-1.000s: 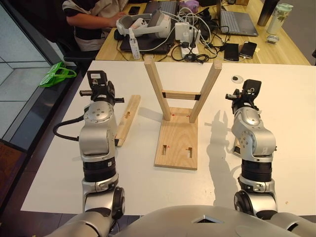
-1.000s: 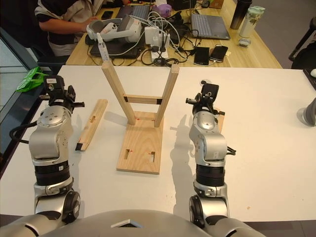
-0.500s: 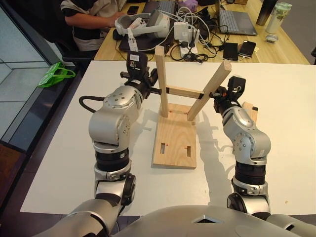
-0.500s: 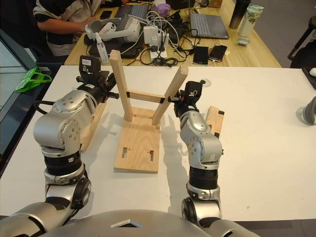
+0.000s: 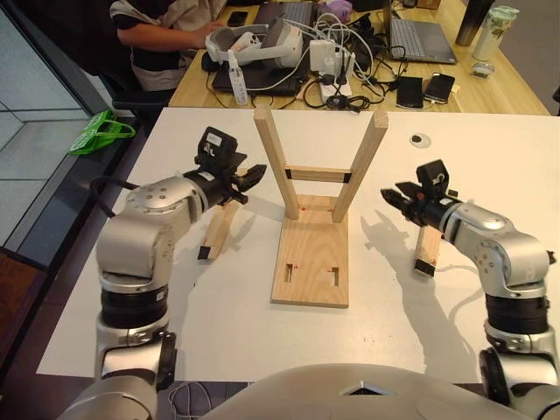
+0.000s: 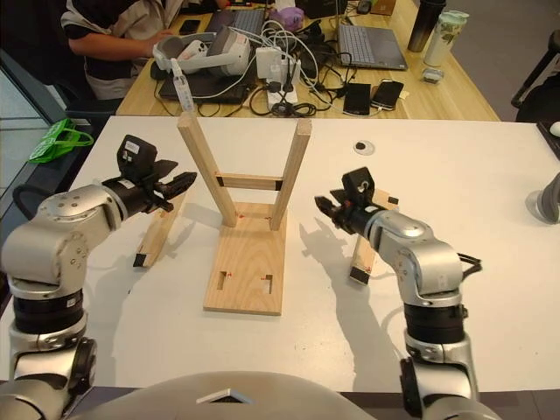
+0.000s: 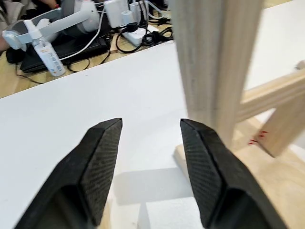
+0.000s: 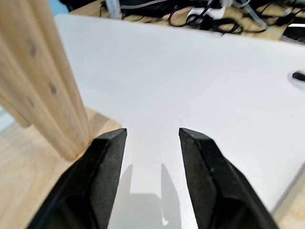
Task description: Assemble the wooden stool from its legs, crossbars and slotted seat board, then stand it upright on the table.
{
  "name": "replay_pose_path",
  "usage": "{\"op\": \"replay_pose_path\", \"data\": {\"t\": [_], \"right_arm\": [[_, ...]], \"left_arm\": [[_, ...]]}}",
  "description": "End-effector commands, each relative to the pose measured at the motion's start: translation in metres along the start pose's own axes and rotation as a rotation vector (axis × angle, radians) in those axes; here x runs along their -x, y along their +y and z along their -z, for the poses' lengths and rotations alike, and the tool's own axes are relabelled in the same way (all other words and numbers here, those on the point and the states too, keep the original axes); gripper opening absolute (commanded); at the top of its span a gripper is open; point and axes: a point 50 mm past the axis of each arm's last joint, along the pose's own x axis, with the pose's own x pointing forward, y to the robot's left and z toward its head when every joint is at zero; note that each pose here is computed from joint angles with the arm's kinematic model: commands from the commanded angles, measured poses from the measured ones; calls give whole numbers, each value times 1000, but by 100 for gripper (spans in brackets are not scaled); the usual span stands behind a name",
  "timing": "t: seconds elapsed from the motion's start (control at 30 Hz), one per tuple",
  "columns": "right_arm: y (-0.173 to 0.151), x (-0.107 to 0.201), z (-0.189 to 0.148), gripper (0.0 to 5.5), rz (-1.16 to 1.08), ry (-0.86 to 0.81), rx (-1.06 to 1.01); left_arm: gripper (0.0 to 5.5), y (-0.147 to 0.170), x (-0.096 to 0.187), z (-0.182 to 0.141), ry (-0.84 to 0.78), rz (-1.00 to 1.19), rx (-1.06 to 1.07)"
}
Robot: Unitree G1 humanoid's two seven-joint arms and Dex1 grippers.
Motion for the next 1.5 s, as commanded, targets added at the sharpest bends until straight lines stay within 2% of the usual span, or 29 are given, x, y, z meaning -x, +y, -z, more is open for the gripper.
{"op": "replay_pose_path", "data": {"t": [0.03, 0.13, 0.27, 0.43, 0.63, 0.83, 1.03, 1.23, 1.5], "right_arm": [[32, 21, 17, 271, -315, 127, 20], [63, 36, 25, 317, -571, 164, 60], [75, 32, 31, 330, -648, 204, 156], [88, 22, 39, 330, -741, 237, 439], [93, 14, 45, 330, -766, 238, 537], [87, 0, 53, 330, -682, 267, 566], [76, -22, 43, 330, -493, 191, 542], [61, -40, 29, 330, -323, 115, 541], [43, -39, 16, 330, -202, 69, 557]], "left_arm": [[293, -22, 24, 20, 106, 276, -25], [325, -49, 33, 46, 248, 473, -111], [325, -61, 29, 59, 321, 570, -234], [325, -71, 27, 70, 380, 727, -419], [325, -73, 25, 78, 408, 818, -498], [325, -74, 6, 84, 419, 776, -559], [325, -62, -30, 72, 362, 569, -562], [325, -47, -52, 62, 337, 422, -585], [325, -49, -47, 58, 302, 416, -539]]}}
